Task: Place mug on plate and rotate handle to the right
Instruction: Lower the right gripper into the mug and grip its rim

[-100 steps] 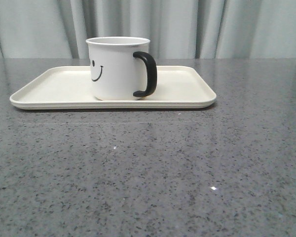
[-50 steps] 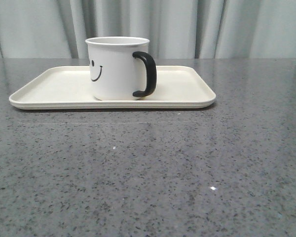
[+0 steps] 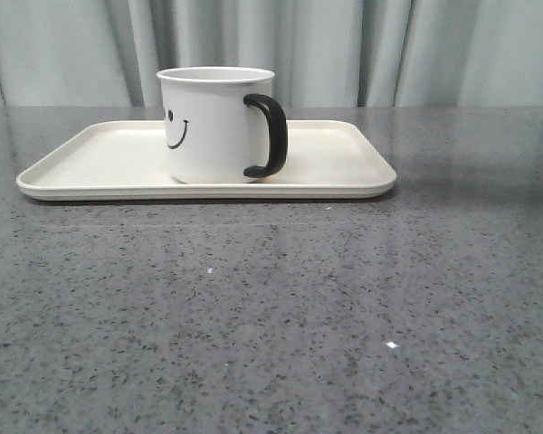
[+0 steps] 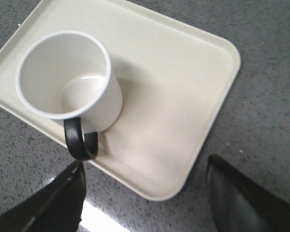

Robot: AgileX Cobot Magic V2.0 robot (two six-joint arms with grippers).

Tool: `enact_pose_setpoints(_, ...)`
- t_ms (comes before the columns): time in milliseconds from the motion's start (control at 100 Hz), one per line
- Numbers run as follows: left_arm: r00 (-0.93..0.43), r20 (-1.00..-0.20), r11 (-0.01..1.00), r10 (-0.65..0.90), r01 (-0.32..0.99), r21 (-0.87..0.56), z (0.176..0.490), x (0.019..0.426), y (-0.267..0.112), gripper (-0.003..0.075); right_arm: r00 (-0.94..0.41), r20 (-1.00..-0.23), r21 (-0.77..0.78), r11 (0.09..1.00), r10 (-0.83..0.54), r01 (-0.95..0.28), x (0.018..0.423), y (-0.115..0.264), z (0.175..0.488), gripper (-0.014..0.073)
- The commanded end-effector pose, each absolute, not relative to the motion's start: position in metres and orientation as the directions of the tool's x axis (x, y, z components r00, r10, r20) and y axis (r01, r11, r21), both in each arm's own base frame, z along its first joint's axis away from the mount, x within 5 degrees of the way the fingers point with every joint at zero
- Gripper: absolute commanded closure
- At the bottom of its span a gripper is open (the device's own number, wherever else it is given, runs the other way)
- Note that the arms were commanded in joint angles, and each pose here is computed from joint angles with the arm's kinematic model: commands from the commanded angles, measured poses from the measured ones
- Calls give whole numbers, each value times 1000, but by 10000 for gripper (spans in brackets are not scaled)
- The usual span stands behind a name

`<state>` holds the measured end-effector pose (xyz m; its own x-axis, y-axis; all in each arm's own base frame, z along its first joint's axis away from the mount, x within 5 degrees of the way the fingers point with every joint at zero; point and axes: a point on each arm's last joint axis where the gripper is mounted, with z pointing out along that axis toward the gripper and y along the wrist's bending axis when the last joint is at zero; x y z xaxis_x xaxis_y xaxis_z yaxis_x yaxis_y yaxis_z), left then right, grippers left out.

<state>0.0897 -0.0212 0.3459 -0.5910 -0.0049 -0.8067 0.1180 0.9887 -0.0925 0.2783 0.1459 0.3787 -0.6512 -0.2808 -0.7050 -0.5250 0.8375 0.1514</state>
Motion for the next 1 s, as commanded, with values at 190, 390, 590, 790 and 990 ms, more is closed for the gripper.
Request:
enact_pose_setpoints(190, -515, -857, 985, -18, 139, -104, 359, 92, -23, 290, -590, -765, 154, 817, -257, -556, 320, 196, 395, 67)
enact_pose_setpoints(390, -514, -858, 985, -18, 139, -104, 359, 92, -23, 290, -618, -746, 182, 817, -248, -548, 348, 220, 382, 67)
enact_pose_setpoints(590, -514, -858, 985, -18, 139, -104, 359, 92, -23, 290, -660, -700, 189, 821, -272, -539, 361, 228, 363, 67)
enact_pose_setpoints(790, -507, -862, 986, -11, 137, -93, 359, 93, -22, 290, -696, -654, 192, 824, -298, -534, 367, 232, 346, 67)
enact_pose_setpoints(990, -505, -863, 987, -7, 135, -86, 359, 93, -21, 290, -705, -640, 192, 824, -306, -532, 368, 233, 341, 154)
